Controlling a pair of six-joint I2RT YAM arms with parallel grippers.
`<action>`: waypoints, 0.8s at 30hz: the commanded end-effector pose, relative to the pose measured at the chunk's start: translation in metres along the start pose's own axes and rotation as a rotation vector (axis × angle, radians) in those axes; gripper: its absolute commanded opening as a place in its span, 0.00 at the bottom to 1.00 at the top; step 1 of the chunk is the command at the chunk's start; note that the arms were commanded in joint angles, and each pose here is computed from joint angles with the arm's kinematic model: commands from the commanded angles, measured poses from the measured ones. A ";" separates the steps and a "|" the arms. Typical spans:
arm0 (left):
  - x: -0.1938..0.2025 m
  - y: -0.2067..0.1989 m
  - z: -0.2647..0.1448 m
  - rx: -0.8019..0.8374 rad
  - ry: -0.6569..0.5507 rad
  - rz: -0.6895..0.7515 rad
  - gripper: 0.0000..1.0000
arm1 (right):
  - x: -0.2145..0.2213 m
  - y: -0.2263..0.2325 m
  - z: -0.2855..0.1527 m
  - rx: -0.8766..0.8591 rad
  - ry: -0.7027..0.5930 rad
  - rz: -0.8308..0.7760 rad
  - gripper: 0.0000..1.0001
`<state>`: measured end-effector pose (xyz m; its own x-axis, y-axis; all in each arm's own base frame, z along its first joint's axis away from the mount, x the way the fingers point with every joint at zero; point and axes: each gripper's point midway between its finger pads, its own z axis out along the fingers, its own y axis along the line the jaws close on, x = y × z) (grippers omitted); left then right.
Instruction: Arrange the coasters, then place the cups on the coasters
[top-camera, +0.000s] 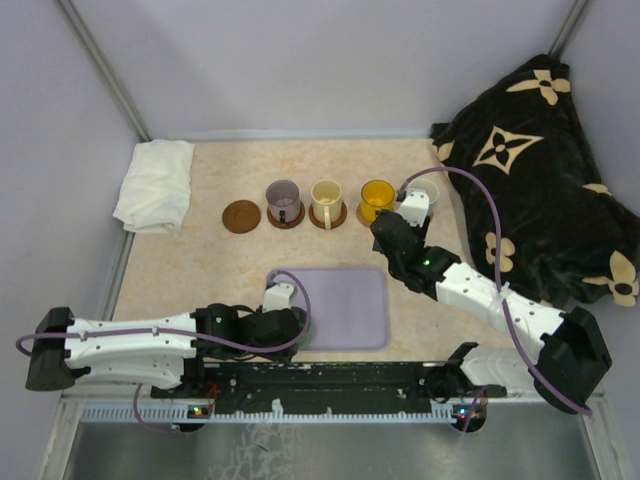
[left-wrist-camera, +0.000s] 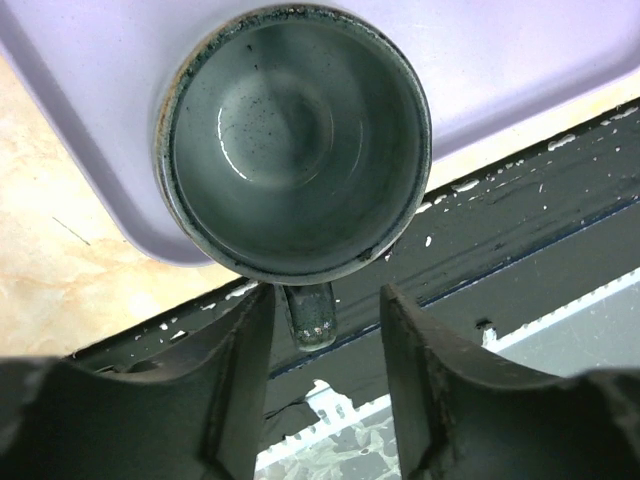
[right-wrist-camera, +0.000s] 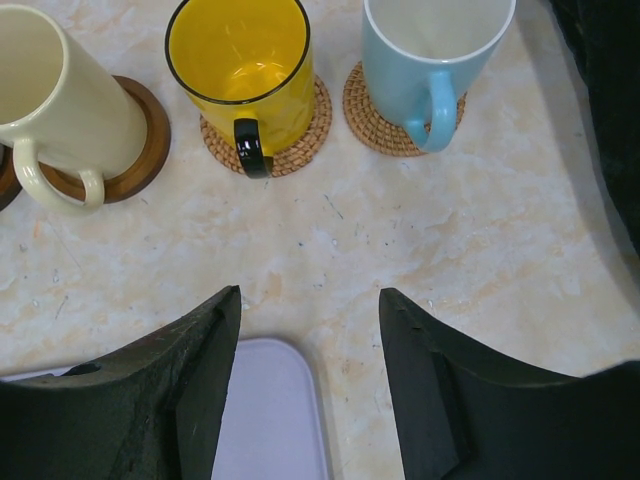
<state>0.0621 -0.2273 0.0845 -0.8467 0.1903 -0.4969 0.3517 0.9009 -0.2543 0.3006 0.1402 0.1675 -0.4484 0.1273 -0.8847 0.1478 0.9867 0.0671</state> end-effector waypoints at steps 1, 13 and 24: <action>0.003 0.006 0.003 -0.041 0.000 -0.029 0.48 | -0.022 0.002 -0.005 -0.019 -0.059 0.071 0.58; 0.022 0.022 0.017 -0.115 0.051 -0.039 0.41 | -0.018 0.000 -0.008 -0.030 -0.051 0.086 0.58; 0.024 0.027 0.027 -0.144 0.041 -0.044 0.20 | -0.011 0.000 -0.008 -0.046 -0.037 0.093 0.58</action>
<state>0.0598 -0.2145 0.0507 -0.8756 0.1769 -0.4495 0.2830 0.9420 -0.1806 0.2950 0.1409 0.1683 -0.4436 0.1611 -0.8816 0.1353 0.9845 0.1118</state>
